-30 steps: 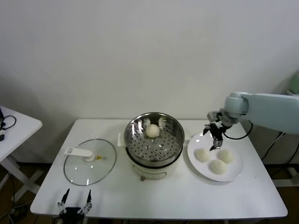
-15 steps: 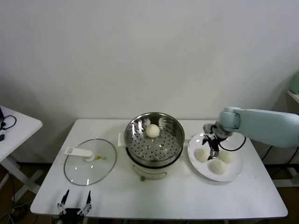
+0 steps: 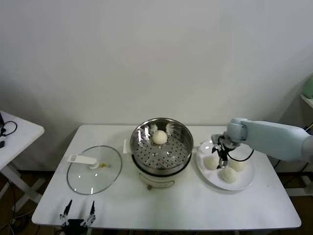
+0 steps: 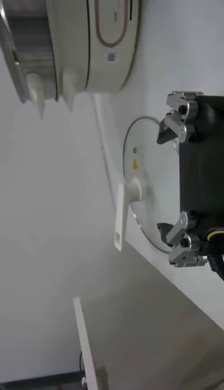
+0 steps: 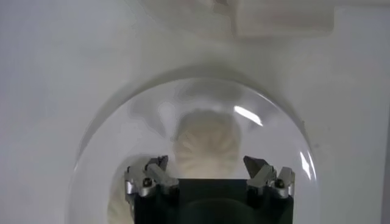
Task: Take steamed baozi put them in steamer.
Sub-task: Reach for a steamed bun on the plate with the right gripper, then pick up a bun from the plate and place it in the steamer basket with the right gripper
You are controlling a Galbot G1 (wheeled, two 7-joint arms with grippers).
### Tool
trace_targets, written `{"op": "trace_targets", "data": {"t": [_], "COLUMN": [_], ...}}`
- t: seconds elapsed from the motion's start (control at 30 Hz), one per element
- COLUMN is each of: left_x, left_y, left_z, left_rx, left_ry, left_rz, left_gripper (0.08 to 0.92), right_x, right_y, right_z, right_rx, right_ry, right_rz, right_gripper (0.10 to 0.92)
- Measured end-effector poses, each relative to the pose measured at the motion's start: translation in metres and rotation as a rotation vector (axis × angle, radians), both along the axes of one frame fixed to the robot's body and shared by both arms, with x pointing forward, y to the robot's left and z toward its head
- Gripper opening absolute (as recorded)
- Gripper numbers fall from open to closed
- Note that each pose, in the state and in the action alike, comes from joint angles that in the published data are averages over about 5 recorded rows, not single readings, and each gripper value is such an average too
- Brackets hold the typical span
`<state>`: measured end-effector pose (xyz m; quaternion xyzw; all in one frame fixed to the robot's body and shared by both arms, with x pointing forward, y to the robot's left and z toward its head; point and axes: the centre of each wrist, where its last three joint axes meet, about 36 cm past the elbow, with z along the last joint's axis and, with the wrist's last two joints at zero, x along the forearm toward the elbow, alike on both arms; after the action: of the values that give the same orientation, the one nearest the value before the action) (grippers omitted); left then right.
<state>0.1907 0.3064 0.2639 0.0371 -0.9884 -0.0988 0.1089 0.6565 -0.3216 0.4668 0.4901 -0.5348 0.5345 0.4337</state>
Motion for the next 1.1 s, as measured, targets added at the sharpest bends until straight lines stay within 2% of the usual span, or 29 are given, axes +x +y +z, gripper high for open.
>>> {"op": "trace_targets", "data": {"t": [0.17, 0.37, 0.5, 0.83, 1.1], "left_x": [-0.001, -0.001, 0.000, -0.002, -0.007], "left_y": [0.002, 0.003, 0.003, 0.003, 0.005], "left_z": [-0.001, -0.001, -0.001, -0.002, -0.001], "left_rx": [0.003, 0.004, 0.004, 0.005, 0.014], "left_ry": [0.000, -0.001, -0.001, 0.000, 0.006], "left_rz": [0.002, 0.005, 0.005, 0.010, 0.016], "left_gripper": [0.823, 0.823, 0.823, 0.823, 0.823], "right_x": [0.002, 0.004, 0.006, 0.009, 0.009], "right_y": [0.000, 0.002, 0.001, -0.006, -0.019], "right_z": [-0.005, -0.008, -0.005, 0.017, 0.074], "right_rx": [-0.004, -0.006, -0.005, 0.011, 0.035], "right_ry": [0.001, 0.004, 0.002, 0.003, -0.011], "right_rz": [-0.003, -0.004, -0.003, 0.007, 0.009], "right_gripper": [0.781, 0.648, 0.589, 0.548, 0.535]}}
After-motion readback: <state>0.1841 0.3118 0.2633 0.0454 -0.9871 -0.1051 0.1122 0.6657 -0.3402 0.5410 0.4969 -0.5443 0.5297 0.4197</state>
